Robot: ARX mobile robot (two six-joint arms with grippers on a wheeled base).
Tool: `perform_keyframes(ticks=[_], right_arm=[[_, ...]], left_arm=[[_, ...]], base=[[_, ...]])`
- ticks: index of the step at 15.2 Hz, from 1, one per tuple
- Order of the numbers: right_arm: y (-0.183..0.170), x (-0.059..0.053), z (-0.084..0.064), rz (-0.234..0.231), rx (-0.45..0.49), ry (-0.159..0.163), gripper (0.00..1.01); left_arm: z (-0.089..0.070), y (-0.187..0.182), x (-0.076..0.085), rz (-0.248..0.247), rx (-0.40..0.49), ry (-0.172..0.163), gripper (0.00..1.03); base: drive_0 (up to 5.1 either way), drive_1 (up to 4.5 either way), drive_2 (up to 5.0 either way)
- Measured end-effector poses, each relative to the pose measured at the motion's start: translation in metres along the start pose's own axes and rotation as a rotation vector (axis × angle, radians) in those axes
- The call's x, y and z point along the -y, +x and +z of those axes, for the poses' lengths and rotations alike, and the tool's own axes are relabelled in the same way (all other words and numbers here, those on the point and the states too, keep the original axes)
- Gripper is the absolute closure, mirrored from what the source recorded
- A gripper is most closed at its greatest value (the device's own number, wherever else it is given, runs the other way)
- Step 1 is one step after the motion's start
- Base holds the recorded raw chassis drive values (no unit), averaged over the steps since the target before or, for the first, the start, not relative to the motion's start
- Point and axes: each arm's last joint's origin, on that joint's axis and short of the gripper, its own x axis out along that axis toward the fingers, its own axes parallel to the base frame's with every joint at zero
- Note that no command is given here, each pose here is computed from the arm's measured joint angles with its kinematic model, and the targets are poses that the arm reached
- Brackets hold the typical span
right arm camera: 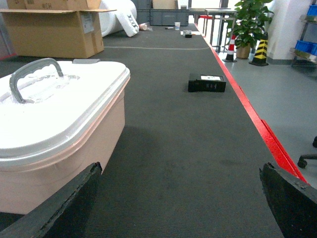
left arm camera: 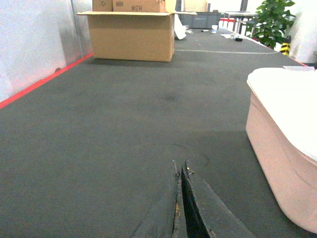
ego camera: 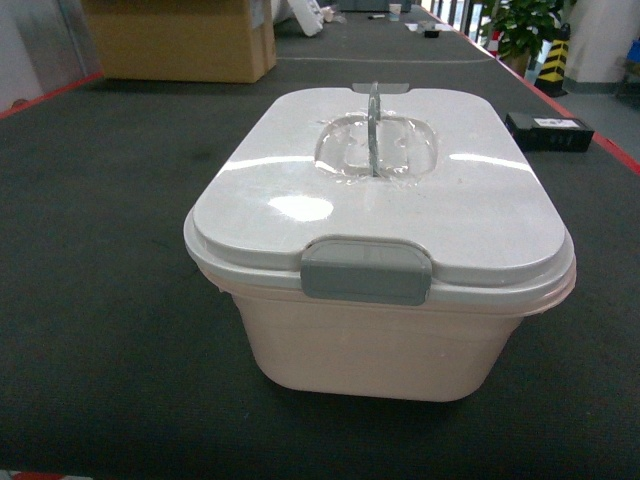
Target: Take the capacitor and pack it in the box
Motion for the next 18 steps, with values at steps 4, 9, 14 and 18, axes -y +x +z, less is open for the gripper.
perform_keyframes(ticks=[4, 9, 14, 18], right_arm=[[0.000, 0.000, 0.000, 0.000, 0.000, 0.000, 0.03], [0.000, 0.000, 0.000, 0.000, 0.000, 0.000, 0.03], [0.000, 0.000, 0.000, 0.000, 0.000, 0.000, 0.03], [0.000, 0.000, 0.000, 0.000, 0.000, 0.000, 0.03]], left_arm=[[0.001, -0.008, 0.000, 0.000, 0.005, 0.000, 1.01], [0.000, -0.014, 0.000, 0.000, 0.005, 0.000, 1.01], [-0.004, -0.025, 0.000, 0.001, -0.017, 0.000, 1.01], [-0.003, -0.025, 0.000, 0.000, -0.012, 0.000, 0.62]], base=[[0.0, 0.00, 0.0], [0.0, 0.00, 0.0], [0.0, 0.00, 0.0], [0.0, 0.00, 0.0]])
